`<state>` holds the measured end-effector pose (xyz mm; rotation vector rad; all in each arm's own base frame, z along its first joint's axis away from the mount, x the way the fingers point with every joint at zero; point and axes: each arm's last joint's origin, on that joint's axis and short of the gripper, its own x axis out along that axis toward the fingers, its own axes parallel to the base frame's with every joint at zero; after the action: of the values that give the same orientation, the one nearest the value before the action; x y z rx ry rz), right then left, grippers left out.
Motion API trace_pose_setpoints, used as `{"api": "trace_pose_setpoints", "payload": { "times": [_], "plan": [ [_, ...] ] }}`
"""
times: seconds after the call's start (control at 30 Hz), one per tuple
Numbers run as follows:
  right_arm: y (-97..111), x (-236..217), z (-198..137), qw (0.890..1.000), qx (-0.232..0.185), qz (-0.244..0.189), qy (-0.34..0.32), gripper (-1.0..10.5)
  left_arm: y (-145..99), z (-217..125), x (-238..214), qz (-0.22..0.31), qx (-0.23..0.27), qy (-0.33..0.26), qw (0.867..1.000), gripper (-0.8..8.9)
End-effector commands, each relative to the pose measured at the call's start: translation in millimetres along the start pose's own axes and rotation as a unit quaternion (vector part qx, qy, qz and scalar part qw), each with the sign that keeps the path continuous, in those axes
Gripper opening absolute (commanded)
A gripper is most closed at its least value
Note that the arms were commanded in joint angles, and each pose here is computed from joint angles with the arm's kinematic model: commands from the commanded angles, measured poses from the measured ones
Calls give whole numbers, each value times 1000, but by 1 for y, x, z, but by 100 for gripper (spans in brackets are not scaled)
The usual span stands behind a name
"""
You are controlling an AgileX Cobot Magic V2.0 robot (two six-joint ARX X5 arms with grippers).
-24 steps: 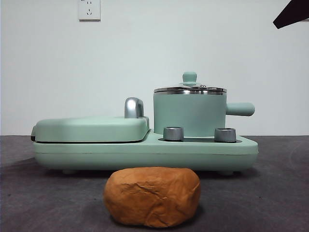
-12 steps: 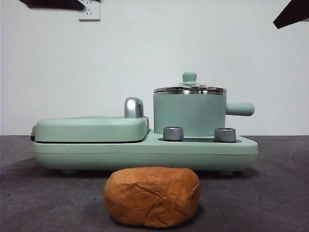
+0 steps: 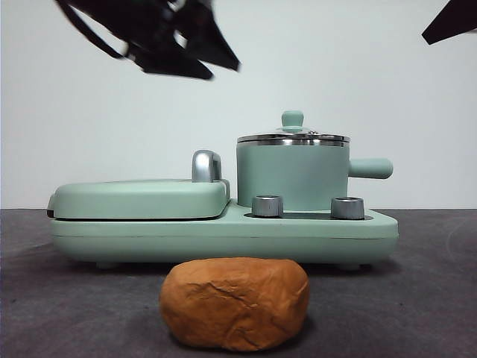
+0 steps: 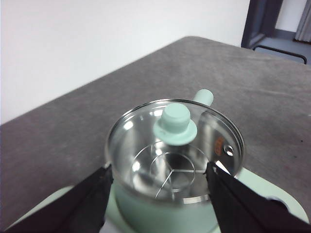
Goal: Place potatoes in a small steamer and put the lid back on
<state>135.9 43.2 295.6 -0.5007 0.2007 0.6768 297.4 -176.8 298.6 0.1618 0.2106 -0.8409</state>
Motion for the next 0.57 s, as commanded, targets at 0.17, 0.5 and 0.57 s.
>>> {"api": "trace_pose_setpoints", "payload": {
  "times": [0.17, 0.5, 0.57],
  "plan": [
    [-2, 0, 4, 1000, -5, -14, 0, 434, -4, 10, 52, -23, 10, -20, 999, 308],
    [-2, 0, 4, 1000, -5, -15, 0, 434, -15, -6, 93, -42, 22, -47, 998, 308],
    [-2, 0, 4, 1000, -5, -15, 0, 434, -15, -12, 99, -42, 22, -49, 998, 308]
  ]
}}
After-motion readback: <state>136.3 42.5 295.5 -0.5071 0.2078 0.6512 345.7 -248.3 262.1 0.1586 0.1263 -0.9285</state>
